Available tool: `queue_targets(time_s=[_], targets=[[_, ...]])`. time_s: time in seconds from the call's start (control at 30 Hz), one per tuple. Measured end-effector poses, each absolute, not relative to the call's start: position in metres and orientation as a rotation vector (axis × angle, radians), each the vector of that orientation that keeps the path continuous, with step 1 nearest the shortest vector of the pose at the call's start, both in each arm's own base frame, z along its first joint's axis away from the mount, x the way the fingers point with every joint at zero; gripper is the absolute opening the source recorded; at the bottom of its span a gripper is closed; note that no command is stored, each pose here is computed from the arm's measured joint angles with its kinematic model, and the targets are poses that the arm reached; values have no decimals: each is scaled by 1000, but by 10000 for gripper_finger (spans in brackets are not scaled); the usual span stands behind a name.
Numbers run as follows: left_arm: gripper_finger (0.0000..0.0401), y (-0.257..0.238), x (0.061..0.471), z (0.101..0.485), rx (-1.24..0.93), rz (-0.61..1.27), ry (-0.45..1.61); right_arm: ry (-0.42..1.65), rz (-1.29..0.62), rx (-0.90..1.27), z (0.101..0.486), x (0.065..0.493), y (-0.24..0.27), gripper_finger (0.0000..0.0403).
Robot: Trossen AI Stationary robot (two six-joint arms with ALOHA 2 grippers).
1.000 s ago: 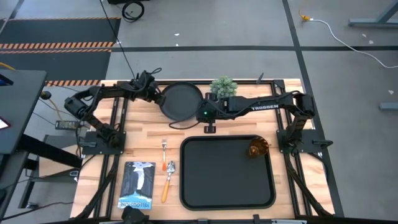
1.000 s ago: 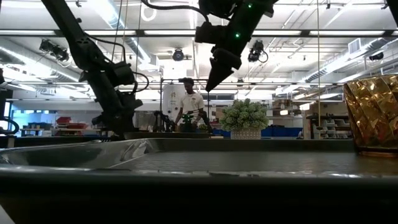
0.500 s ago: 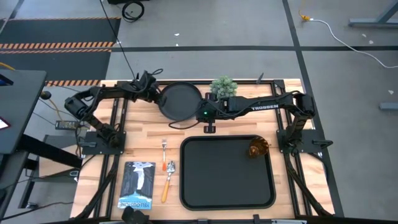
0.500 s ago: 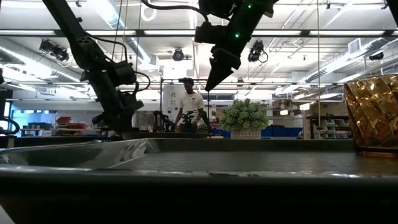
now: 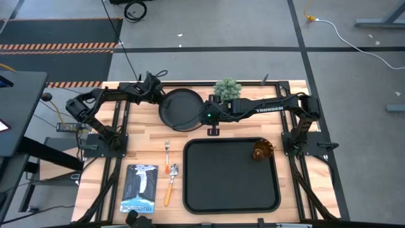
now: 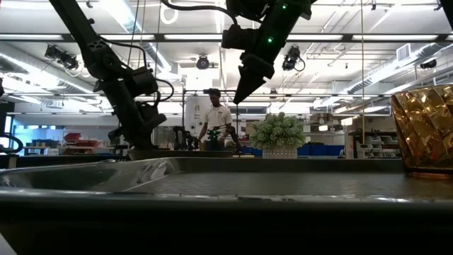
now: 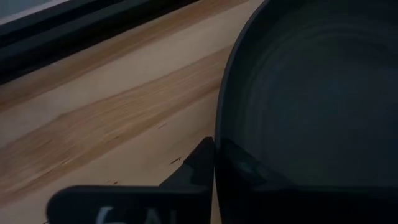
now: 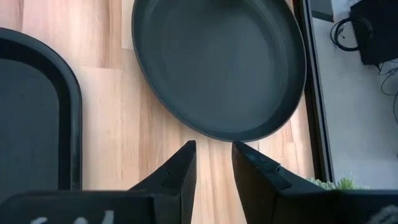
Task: Pick and place plate/cup/fork/spoon on tray
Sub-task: Put the black plate on the black tray to the bottom left of the orange cup
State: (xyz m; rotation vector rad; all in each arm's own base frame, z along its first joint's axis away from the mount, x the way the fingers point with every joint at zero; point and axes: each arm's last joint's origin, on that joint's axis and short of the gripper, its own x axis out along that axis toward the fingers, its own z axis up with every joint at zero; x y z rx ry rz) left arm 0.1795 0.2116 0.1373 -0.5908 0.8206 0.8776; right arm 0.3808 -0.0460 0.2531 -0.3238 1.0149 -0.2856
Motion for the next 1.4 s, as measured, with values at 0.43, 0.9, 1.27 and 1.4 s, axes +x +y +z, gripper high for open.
queue_targets(time_s=[0.43,0.9,1.27,1.4], targets=[[81,210,182,138,-585,877,815,1007,-309,-282,253,381,-46,110],[89,211,182,138,-608,888,804,1086,-304,-247,248,374,-33,110],[167,211,182,138,-602,887,792,1087,-304,-252,248,374,-30,110],[166,211,182,138,-602,887,793,1087,-304,-252,248,374,-29,110]])
